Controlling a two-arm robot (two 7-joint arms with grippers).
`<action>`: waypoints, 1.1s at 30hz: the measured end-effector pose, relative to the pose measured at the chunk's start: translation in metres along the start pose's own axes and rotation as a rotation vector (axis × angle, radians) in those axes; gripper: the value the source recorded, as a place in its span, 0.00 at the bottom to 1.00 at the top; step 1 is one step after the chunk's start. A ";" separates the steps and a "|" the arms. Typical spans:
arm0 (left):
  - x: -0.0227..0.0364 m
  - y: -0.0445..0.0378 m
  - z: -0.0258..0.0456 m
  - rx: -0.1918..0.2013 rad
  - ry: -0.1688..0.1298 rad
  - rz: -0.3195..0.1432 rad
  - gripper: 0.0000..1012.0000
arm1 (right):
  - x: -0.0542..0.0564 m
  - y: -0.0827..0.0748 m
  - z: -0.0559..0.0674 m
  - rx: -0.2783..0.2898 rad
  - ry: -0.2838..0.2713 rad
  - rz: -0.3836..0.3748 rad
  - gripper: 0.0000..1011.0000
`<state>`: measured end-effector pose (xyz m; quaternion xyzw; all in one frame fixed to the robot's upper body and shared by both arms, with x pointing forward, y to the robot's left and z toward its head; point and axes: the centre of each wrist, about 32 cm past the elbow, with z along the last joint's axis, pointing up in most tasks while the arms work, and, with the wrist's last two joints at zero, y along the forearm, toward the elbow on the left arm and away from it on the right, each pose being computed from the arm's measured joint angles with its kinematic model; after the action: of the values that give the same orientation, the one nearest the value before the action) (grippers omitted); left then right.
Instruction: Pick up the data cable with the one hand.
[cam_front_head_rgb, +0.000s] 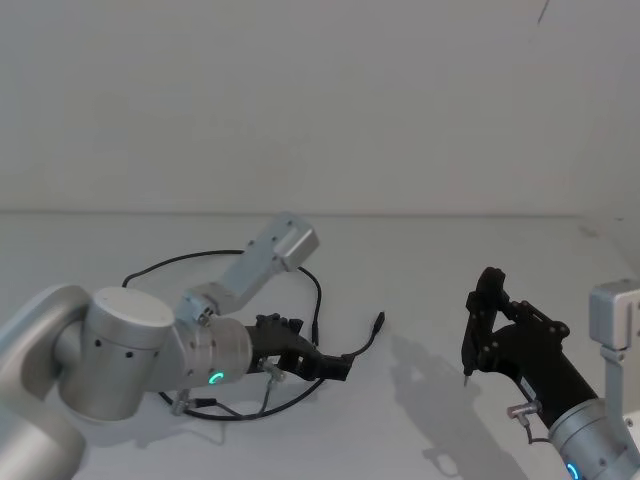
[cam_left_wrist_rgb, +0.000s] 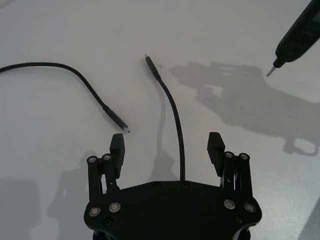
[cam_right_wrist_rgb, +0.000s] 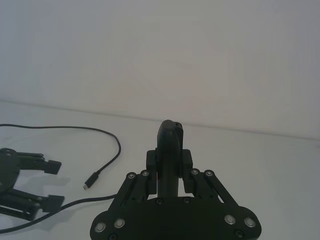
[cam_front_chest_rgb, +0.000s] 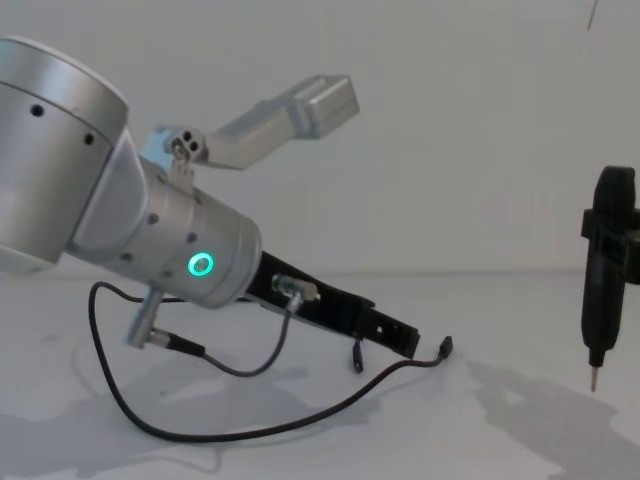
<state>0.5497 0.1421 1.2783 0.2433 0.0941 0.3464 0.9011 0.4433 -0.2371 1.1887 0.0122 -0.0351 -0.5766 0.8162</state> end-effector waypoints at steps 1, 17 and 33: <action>-0.0011 -0.0032 0.0000 0.005 0.000 0.001 0.99 | 0.000 0.000 0.000 0.000 0.000 0.000 0.28; -0.0097 -0.0252 0.0012 0.038 -0.008 0.039 0.99 | 0.000 0.000 0.000 0.000 0.000 0.000 0.28; -0.0129 -0.0325 0.0021 0.047 -0.013 0.057 0.59 | 0.000 0.000 0.000 0.000 0.000 0.000 0.28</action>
<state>0.5596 0.1119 1.2637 0.2694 0.0893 0.3680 0.8855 0.4433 -0.2371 1.1887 0.0122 -0.0351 -0.5766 0.8162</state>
